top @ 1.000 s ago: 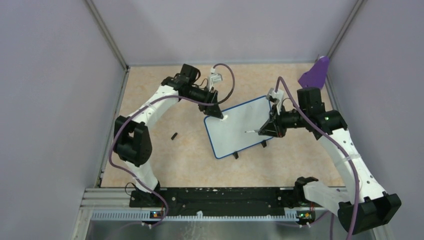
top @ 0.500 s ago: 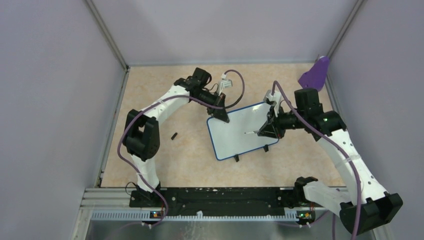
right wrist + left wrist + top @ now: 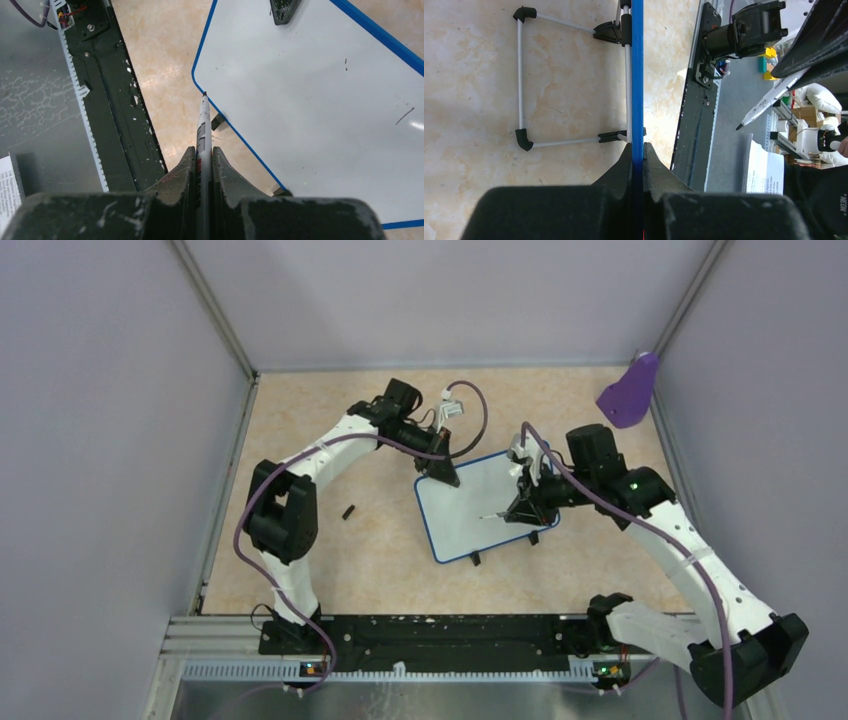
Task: Write a sentence on the whiteboard
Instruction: Adjust the whiteboard on the whiteboard stand.
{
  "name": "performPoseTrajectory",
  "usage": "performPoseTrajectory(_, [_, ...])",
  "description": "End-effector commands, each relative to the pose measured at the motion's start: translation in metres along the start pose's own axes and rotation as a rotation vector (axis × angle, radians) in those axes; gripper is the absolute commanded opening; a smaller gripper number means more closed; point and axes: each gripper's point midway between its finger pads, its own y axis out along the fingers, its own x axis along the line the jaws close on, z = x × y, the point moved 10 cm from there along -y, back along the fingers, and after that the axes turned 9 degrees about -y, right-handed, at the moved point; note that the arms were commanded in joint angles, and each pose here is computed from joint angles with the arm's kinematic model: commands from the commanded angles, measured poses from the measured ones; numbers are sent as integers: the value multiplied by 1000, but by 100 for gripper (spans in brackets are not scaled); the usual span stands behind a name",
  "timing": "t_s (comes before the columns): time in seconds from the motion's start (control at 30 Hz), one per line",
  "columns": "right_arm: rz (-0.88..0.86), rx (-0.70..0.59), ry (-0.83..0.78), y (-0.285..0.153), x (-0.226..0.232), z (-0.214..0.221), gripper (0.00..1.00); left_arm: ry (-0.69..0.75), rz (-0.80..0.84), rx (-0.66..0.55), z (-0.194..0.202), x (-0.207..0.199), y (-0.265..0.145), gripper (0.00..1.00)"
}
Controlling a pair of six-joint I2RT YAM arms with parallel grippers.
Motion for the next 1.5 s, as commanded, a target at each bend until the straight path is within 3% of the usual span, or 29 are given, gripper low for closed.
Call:
performPoseTrajectory(0.0, [25,-39,-58,5,-1,-14,0,-80,13,76,22,-9,13,0])
performPoseTrajectory(0.77, [-7,-24,-102,14,7,-21,0,-148,40,109,45,-20,21,0])
performPoseTrajectory(0.8, [-6,-23,-105,14,7,-22,0,-145,37,109,45,-20,20,2])
performPoseTrajectory(0.87, [-7,-19,-110,15,7,-21,0,-118,27,105,42,-20,18,20])
performPoseTrajectory(1.07, [-22,-12,-113,14,8,-22,0,-55,23,40,18,-28,-15,52])
performPoseTrajectory(1.2, [-17,-18,-128,13,7,-25,0,-33,16,-49,14,-29,-46,61])
performPoseTrajectory(1.47, [-19,-52,-154,17,2,-34,0,-30,6,-74,28,-28,-70,61])
